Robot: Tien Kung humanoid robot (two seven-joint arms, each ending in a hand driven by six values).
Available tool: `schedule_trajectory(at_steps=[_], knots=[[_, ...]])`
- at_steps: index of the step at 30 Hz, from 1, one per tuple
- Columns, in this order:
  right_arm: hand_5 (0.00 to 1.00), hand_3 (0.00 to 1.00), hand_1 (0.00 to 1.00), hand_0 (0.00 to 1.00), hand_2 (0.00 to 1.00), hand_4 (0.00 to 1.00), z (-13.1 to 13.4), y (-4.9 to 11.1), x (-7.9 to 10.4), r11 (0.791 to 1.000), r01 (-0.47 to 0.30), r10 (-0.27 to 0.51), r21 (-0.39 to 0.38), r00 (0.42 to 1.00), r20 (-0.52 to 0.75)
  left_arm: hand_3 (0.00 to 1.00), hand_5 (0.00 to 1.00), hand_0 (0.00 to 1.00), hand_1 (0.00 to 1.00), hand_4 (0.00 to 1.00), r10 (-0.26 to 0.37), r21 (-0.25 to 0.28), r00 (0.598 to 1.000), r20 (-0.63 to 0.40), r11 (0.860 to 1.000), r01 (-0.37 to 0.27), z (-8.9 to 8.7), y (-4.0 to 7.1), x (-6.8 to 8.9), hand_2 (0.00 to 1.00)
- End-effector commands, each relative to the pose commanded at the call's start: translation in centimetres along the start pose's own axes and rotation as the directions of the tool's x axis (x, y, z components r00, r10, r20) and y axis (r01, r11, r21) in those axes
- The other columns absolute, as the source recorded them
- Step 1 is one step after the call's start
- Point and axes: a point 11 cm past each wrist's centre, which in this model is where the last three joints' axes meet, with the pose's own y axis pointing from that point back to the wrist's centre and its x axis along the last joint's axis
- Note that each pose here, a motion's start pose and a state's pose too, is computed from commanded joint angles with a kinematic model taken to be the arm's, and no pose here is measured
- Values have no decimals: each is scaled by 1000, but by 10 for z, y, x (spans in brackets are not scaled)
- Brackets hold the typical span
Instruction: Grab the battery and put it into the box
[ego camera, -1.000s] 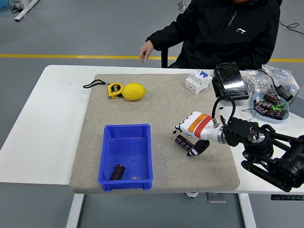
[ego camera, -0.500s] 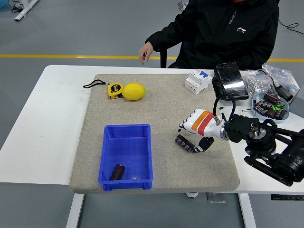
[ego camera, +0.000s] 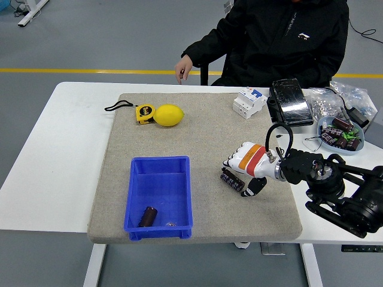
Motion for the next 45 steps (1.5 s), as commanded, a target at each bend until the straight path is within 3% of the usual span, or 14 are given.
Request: schedule_trajectory(at_steps=[5, 6, 14, 24, 31, 37, 42, 45], knots=[[336, 619, 531, 488, 615, 847, 3, -1, -3, 1000, 7, -7, -10, 1000, 16, 656, 677, 847, 829, 725, 0, -2, 1000, 2, 1000, 0, 1, 0, 0, 842], [327, 587, 493, 447, 574, 812, 3, -1, -3, 1000, 7, -7, -11, 1000, 19, 657, 677, 847, 829, 725, 0, -2, 1000, 1, 1000, 0, 1, 0, 0, 842], [320, 552, 460, 402, 533, 787, 2, 0, -2, 1000, -11, 11, -3, 1000, 27, 656, 678, 847, 829, 726, 0, -2, 1000, 4, 1000, 0, 1, 0, 0, 842], [305, 516, 433, 357, 501, 760, 5, 3, 7, 999, -54, 54, -7, 997, 50, 657, 676, 845, 829, 725, 0, -1, 1000, 3, 1000, 0, 1, 0, 0, 842], [300, 512, 433, 364, 499, 745, 0, 4, 44, 985, -170, 172, -24, 978, 119, 657, 677, 844, 829, 725, 1, 2, 1000, 2, 1000, -1, -1, 0, 1, 841], [290, 511, 441, 369, 508, 732, -34, -3, 88, 952, -307, 299, -3, 924, 238, 655, 679, 845, 827, 726, 1, 6, 1000, 3, 1000, -1, -2, 0, 1, 841], [287, 522, 472, 372, 530, 739, -69, -7, 110, 935, -352, 325, 47, 902, 284, 655, 678, 845, 829, 725, 2, 10, 1000, 1, 1000, -2, -4, 0, 2, 840], [287, 522, 472, 372, 530, 739, -88, -11, 114, 934, -348, 316, 83, 910, 268, 655, 678, 845, 829, 725, 2, 11, 1000, 0, 1000, -1, -4, 0, 3, 840]])
